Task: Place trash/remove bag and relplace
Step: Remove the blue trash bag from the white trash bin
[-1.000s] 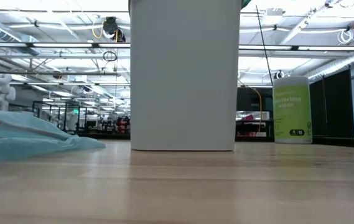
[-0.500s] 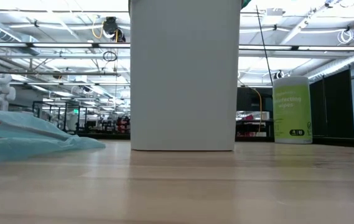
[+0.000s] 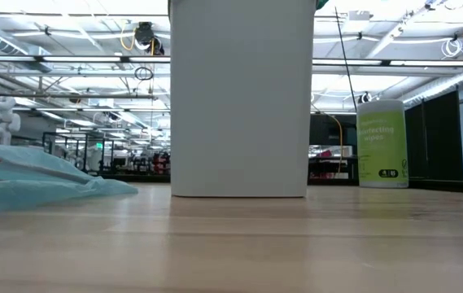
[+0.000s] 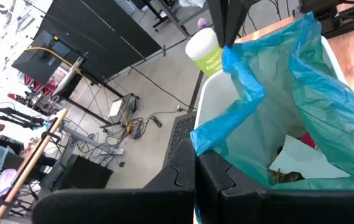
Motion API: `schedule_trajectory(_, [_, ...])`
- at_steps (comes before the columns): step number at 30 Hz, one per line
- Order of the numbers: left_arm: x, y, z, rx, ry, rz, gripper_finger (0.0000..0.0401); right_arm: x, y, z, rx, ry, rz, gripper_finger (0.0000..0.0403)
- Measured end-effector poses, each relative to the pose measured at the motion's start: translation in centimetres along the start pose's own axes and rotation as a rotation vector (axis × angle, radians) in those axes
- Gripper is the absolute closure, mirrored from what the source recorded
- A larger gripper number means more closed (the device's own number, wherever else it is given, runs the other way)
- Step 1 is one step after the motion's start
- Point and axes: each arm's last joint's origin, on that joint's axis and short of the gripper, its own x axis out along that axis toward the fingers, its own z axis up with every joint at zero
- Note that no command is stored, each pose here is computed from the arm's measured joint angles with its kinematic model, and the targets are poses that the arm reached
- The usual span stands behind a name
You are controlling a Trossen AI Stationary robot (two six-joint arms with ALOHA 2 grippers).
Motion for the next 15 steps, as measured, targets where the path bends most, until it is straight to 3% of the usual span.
schedule_trajectory(15, [0.1, -0.2, -0.2, -0.008, 0.013, -0.003, 0.0401, -4.1, -0.9, 1.1, 0.006, -0.188, -0.025, 0.0403])
